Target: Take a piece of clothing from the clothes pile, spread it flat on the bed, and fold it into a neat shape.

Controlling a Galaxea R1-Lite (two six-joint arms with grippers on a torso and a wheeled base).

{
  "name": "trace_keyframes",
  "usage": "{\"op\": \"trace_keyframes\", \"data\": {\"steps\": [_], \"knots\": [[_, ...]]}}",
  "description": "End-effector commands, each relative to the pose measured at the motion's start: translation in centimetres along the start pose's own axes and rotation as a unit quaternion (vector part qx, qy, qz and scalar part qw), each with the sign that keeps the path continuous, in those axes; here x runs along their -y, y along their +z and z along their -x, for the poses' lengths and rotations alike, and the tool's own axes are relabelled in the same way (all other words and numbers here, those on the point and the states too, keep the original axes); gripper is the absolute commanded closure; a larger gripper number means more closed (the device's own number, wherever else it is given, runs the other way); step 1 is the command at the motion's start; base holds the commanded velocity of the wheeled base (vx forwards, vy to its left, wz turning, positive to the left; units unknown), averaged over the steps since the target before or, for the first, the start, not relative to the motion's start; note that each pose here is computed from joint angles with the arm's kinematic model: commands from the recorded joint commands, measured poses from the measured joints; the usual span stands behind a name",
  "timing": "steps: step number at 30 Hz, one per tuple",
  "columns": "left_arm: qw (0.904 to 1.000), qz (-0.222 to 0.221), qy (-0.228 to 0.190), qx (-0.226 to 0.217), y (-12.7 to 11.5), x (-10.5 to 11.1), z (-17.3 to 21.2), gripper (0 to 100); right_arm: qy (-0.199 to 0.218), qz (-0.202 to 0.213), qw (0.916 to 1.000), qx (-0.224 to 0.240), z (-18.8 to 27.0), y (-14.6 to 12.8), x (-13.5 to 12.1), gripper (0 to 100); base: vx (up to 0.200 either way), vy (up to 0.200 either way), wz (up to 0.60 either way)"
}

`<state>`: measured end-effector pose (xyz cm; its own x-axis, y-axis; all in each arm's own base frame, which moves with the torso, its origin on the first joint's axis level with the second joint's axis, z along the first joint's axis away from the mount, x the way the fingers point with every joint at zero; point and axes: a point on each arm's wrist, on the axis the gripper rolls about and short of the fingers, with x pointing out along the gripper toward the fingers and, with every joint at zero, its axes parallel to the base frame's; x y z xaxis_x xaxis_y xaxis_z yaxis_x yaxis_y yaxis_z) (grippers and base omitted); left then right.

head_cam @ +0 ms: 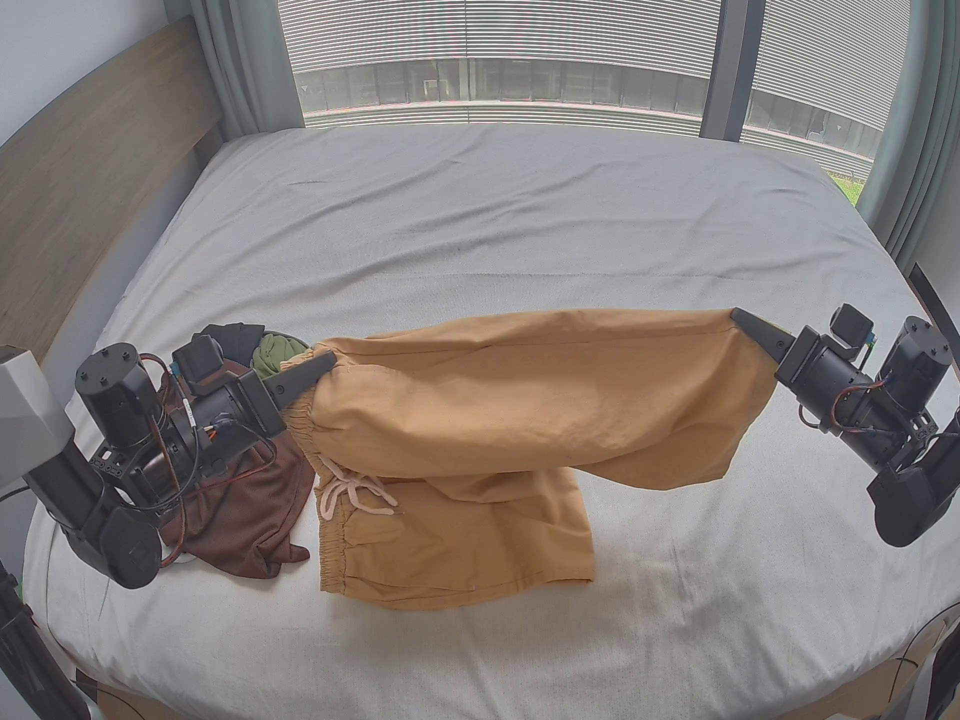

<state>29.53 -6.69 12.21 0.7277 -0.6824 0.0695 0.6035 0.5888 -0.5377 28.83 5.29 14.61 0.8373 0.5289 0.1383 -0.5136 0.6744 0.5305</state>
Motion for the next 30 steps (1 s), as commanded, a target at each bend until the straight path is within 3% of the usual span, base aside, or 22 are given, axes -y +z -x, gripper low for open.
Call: {"op": "trace_keyframes", "data": {"steps": [1, 12, 30], "knots": [[1.0, 0.001, 0.001, -0.001, -0.1, -0.2, -0.1, 100, 0.002, 0.005, 0.9999, 0.011, 0.3, 0.7, -0.2, 100, 0.0, 0.0, 0.0], [0.9998, 0.006, 0.017, -0.009, -0.8, -1.6, -0.4, 100, 0.005, 0.011, 0.9997, 0.022, 0.7, 1.5, -0.5, 100, 0.0, 0.0, 0.0], [0.9997, -0.001, 0.022, 0.0, -0.2, -2.0, -0.2, 100, -0.001, 0.011, 0.9997, 0.019, 0.9, 1.7, 0.5, 100, 0.0, 0.0, 0.0]]}}
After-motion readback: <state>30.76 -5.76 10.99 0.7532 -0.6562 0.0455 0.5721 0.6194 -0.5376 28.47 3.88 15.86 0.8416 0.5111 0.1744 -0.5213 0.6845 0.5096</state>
